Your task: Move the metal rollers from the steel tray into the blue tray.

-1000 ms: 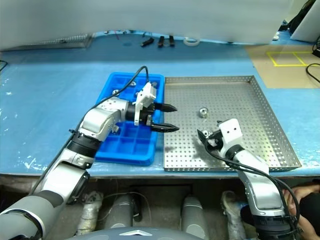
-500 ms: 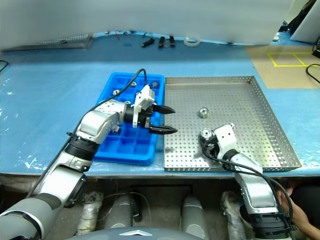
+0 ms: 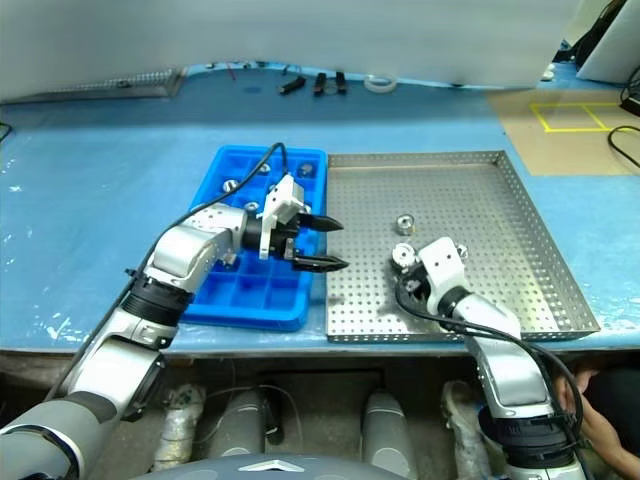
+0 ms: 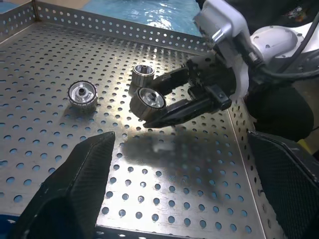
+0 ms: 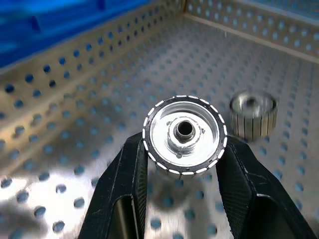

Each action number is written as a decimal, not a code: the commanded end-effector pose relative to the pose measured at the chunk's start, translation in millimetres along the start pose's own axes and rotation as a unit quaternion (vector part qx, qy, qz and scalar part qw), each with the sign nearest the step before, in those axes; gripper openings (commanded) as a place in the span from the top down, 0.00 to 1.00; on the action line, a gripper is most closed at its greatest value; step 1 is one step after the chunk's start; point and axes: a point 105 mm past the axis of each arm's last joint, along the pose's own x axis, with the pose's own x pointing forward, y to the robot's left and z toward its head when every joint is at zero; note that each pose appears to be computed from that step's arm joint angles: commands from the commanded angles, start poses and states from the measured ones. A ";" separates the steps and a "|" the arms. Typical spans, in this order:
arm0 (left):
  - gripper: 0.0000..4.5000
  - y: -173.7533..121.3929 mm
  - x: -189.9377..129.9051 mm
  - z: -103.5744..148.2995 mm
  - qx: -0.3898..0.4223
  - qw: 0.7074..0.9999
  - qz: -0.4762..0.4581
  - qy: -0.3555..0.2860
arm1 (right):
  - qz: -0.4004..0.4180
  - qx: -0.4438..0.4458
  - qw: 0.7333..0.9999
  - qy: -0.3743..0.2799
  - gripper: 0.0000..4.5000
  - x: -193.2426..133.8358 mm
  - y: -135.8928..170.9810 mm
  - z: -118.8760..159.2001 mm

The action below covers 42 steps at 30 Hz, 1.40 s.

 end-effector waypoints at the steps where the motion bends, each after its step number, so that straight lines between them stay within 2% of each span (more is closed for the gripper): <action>1: 0.00 4.5 -16.5 8.8 0.016 0.999 0.034 -0.012 | 0.029 -0.037 0.997 -0.061 0.65 9.2 5.7 45.3; 10: 0.00 14.6 -61.5 2.1 0.009 0.986 0.168 -0.016 | 0.142 -0.082 0.978 -0.126 0.65 41.7 33.4 98.4; 13: 0.00 13.0 -78.6 -1.2 0.003 0.976 0.217 -0.019 | 0.179 -0.087 0.971 -0.133 0.65 50.7 44.6 103.6; 20: 0.00 -0.1 -107.5 -14.8 -0.016 0.953 0.302 -0.015 | 0.242 -0.097 0.955 -0.140 0.65 69.6 65.1 105.8; 23: 0.00 -4.4 -112.0 -16.7 -0.021 0.946 0.324 -0.019 | 0.233 -0.094 0.960 -0.127 0.65 84.9 65.2 103.3; 27: 0.00 -6.0 -117.0 -20.5 -0.031 0.936 0.349 -0.024 | 0.236 -0.098 0.962 -0.093 0.65 98.0 71.1 89.0; 36: 0.00 -8.2 -108.9 -21.6 -0.035 0.940 0.339 -0.024 | 0.224 -0.101 0.969 -0.040 0.65 107.6 73.6 60.9; 42: 0.00 -3.6 -102.2 -17.0 -0.030 0.948 0.315 -0.023 | 0.202 -0.113 0.972 -0.042 0.19 104.9 69.7 62.0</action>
